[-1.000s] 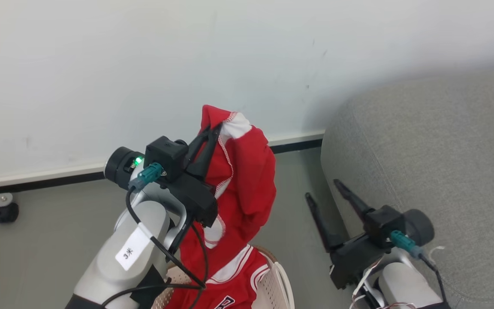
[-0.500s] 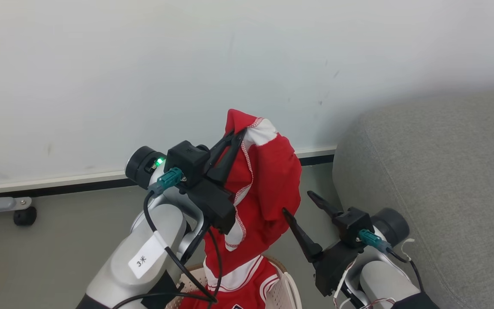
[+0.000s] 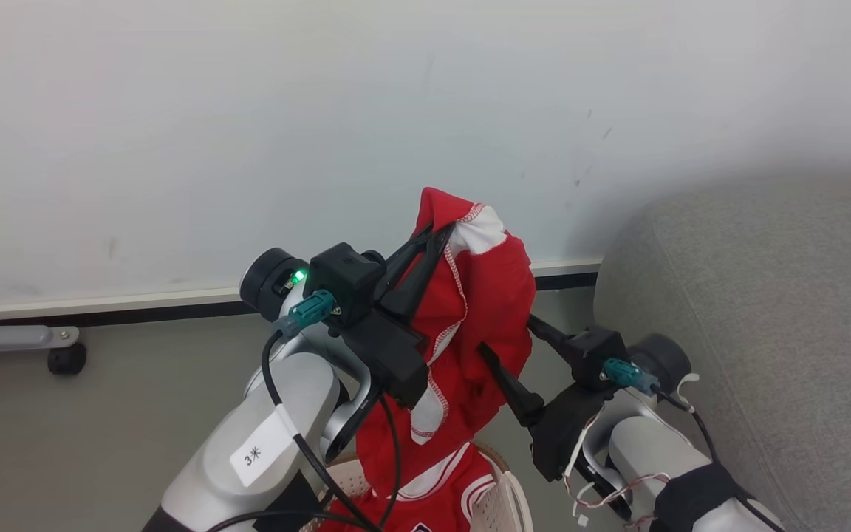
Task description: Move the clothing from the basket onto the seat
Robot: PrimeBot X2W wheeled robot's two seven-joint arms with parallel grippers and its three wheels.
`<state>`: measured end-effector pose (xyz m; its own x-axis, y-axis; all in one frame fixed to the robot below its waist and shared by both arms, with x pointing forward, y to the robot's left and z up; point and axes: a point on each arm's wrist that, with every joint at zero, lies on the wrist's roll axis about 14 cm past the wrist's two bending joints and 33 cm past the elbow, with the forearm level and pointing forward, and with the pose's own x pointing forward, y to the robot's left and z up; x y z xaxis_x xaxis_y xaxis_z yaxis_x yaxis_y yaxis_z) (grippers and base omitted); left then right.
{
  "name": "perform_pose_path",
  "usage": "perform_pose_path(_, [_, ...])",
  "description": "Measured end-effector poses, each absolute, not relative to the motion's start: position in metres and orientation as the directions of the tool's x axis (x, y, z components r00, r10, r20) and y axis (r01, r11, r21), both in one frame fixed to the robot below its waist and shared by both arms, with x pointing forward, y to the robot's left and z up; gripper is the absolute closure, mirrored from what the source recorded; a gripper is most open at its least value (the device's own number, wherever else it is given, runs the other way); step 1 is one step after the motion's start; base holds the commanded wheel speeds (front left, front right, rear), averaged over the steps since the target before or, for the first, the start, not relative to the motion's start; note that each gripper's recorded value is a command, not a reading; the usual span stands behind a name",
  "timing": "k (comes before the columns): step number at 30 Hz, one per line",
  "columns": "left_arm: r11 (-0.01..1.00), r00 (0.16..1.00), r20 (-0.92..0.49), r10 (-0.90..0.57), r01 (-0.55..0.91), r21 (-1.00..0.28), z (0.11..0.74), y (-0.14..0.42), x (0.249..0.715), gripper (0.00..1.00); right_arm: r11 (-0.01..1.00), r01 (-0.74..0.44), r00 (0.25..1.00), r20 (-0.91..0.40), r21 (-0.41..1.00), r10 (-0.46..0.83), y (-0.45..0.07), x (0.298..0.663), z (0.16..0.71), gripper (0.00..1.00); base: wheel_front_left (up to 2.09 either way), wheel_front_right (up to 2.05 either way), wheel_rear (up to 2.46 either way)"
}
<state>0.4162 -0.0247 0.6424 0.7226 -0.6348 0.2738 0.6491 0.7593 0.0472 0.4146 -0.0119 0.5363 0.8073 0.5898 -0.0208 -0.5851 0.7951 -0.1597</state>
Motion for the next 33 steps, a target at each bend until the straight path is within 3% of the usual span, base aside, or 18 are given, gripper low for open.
perform_pose_path(3, [0.761,0.726,0.272,-0.631,0.647,0.04,0.642,-0.023,0.417,1.0,0.784,-0.602,0.795,-0.019,-0.156,0.607,-0.005,0.417,0.54,0.0,0.0,0.0,0.0])
perform_pose_path(4, [0.762,0.728,0.268,-0.631,0.647,0.04,0.641,-0.022,0.417,1.0,0.78,-0.608,0.79,-0.017,-0.15,0.613,-0.002,0.417,0.542,0.09,0.0,0.0,0.0])
perform_pose_path(5, [0.762,0.728,0.269,-0.631,0.647,0.039,0.641,-0.022,0.417,1.0,0.774,-0.616,0.784,-0.019,-0.15,0.62,0.0,0.417,0.542,0.58,0.0,0.0,0.0])
perform_pose_path(6, [0.762,0.728,0.269,-0.63,0.646,0.037,0.641,-0.022,0.417,1.0,0.767,-0.623,0.778,-0.023,-0.154,0.627,0.003,0.416,0.541,0.9,0.0,0.0,0.0])
perform_pose_path(7, [0.763,0.729,0.269,-0.63,0.646,0.035,0.641,-0.022,0.417,1.0,0.763,-0.628,0.774,-0.025,-0.155,0.632,0.005,0.416,0.541,1.0,0.0,0.0,0.0])
perform_pose_path(21, [0.798,0.789,0.195,-0.582,0.6,-0.047,0.607,-0.002,0.429,1.0,0.798,-0.595,0.804,-0.062,-0.095,0.592,-0.012,0.42,0.527,1.0,0.0,0.0,0.0])
perform_pose_path(23, [0.801,0.795,0.188,-0.577,0.595,-0.057,0.602,0.0,0.43,0.96,0.807,-0.583,0.812,-0.056,-0.091,0.581,-0.017,0.422,0.53,1.0,0.0,0.0,0.0])
perform_pose_path(25, [0.804,0.801,0.179,-0.571,0.59,-0.073,0.598,0.0,0.431,0.23,0.821,-0.564,0.826,-0.042,-0.09,0.563,-0.026,0.427,0.536,1.0,0.0,0.0,0.0])
perform_pose_path(26, [0.804,0.801,0.179,-0.571,0.59,-0.073,0.598,0.0,0.431,0.05,0.821,-0.564,0.826,-0.042,-0.09,0.563,-0.026,0.427,0.536,1.0,0.0,0.0,0.0])
perform_pose_path(27, [0.804,0.802,0.177,-0.57,0.589,-0.078,0.596,0.0,0.432,0.0,0.829,-0.552,0.833,-0.038,-0.09,0.551,-0.032,0.429,0.537,1.0,0.0,0.0,0.0])
perform_pose_path(33, [0.811,0.814,0.147,-0.563,0.578,-0.096,0.58,0.003,0.432,0.0,0.871,-0.482,0.875,0.002,-0.095,0.485,-0.065,0.443,0.555,1.0,0.0,0.0,0.0])
